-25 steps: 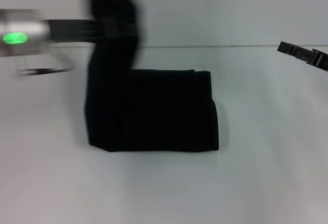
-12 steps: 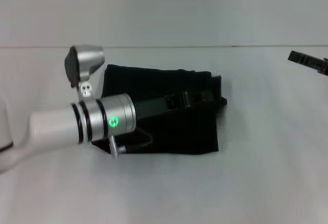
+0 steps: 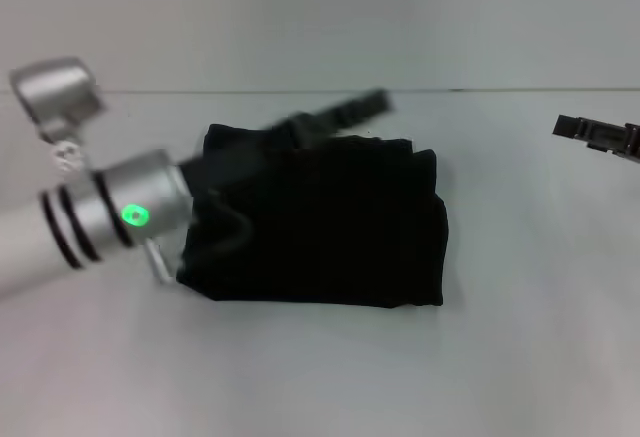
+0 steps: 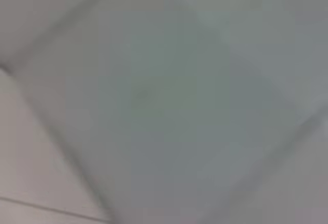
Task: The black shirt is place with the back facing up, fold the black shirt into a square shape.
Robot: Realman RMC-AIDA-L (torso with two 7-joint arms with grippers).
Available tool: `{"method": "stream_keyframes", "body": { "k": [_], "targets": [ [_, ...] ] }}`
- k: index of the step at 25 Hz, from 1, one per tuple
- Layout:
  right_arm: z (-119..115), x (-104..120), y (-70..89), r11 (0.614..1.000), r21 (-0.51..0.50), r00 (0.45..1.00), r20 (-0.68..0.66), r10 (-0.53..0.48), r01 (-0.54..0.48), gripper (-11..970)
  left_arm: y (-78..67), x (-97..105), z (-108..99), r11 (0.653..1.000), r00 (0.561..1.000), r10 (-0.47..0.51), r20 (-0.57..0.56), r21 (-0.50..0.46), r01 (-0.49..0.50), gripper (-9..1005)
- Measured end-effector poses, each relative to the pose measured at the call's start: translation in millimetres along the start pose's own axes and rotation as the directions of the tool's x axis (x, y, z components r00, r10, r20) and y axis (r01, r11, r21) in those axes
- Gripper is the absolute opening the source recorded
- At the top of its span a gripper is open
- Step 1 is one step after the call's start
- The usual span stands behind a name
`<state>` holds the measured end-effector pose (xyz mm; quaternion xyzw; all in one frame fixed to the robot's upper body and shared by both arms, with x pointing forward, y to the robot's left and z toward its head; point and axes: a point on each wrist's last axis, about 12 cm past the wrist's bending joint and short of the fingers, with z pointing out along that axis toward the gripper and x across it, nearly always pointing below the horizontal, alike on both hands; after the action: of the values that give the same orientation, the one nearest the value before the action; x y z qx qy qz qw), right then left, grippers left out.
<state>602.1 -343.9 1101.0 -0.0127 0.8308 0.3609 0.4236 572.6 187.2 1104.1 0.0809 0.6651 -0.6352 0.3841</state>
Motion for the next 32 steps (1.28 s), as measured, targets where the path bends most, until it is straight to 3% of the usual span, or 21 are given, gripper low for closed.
{"method": "stream_keyframes", "body": {
  "k": [3,6,12,15,18,21,25,28,32],
  "targets": [
    [-2.0,-10.4,5.4,0.999,-0.035,0.999,-0.047,0.021,-0.023,915,17.1,-25.4,-25.2,0.978,0.994,0.089,0.057,-0.192,-0.076,462],
    [-2.7,-20.0,12.2,0.997,-0.070,0.994,-0.109,0.027,-0.034,915,32.7,-47.3,-42.5,0.931,0.989,0.126,0.081,-0.354,-0.090,587],
    [-2.0,-30.7,19.0,0.995,-0.090,0.991,-0.128,0.024,-0.035,915,54.7,-76.1,-44.7,0.806,0.993,0.115,0.040,-0.588,-0.069,820],
    [0.3,-29.7,20.4,0.996,-0.092,0.991,-0.135,0.007,-0.020,915,59.5,-80.5,-42.1,0.763,0.993,0.119,0.009,-0.641,-0.086,902],
    [2.0,-29.6,21.0,0.996,-0.091,0.991,-0.135,-0.023,0.011,915,59.5,-82.8,-41.2,0.752,0.991,0.137,-0.011,-0.649,-0.111,969],
    [6.1,-32.6,24.1,0.991,-0.105,0.991,-0.105,-0.088,0.077,915,56.0,-88.3,-42.3,0.754,0.986,0.166,-0.024,-0.642,-0.143,964],
    [16.9,-35.3,35.1,0.973,-0.151,0.980,-0.067,-0.187,0.175,915,39.1,-93.1,-38.3,0.797,0.953,0.270,-0.137,-0.525,-0.301,958],
    [30.5,-34.8,48.7,0.937,-0.197,0.954,-0.018,-0.298,0.289,915,23.2,-96.1,-35.9,0.806,0.898,0.374,-0.230,-0.397,-0.438,953],
    [46.8,-26.5,66.1,0.862,-0.246,0.894,0.059,-0.444,0.444,915,10.2,-95.4,-41.6,0.785,0.834,0.464,-0.299,-0.298,-0.544,947]
  ]
}}
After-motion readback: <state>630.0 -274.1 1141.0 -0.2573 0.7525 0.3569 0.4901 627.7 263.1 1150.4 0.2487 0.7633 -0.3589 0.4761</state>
